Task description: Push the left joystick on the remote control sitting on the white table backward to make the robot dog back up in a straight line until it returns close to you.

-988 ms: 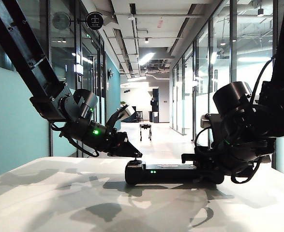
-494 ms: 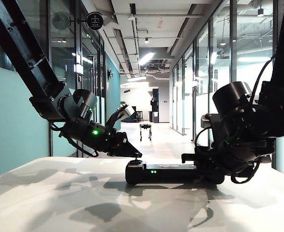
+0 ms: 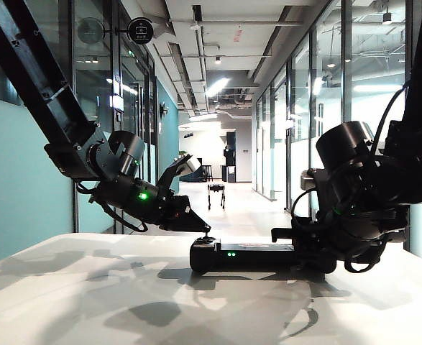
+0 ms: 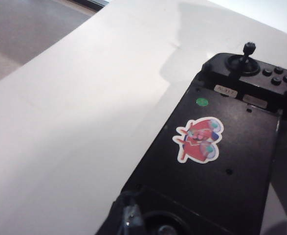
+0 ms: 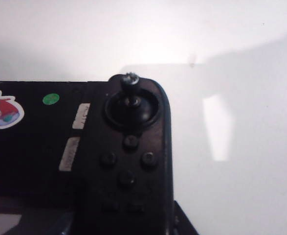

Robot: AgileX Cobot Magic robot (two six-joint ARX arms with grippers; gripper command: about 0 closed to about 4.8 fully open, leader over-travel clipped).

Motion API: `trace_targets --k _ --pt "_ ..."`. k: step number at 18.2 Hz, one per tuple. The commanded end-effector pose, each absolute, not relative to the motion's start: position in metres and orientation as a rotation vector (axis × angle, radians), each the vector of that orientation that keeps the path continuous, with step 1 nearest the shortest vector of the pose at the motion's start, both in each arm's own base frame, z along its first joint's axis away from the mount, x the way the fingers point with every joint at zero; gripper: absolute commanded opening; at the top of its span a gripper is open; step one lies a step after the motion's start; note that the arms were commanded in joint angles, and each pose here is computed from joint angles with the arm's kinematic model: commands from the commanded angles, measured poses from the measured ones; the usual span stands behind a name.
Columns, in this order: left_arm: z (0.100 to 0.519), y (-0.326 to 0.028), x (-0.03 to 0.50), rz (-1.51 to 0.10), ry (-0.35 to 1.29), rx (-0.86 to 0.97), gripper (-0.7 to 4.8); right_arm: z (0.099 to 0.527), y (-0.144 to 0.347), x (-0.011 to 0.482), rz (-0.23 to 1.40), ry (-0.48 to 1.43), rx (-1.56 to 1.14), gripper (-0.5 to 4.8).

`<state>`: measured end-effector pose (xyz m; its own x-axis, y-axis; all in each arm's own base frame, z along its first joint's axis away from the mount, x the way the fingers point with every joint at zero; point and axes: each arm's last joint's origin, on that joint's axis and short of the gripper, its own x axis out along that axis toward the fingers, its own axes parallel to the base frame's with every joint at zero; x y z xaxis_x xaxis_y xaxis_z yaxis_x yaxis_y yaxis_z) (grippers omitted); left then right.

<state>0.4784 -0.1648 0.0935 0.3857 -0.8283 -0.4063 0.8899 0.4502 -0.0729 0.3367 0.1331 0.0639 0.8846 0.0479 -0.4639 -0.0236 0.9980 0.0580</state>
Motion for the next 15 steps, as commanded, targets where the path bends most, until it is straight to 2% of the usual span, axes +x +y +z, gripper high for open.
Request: trace_targets --k 1,15 --pt "0.093 -0.171 0.4822 -1.107 0.389 0.179 -0.05 0.0682 0.1336 0.339 0.029 0.45 0.07 1.97" --pt "0.0942 -0.1748 0.484 -1.218 0.392 0.2 -0.05 0.0681 0.1334 0.339 0.029 0.45 0.069 1.98"
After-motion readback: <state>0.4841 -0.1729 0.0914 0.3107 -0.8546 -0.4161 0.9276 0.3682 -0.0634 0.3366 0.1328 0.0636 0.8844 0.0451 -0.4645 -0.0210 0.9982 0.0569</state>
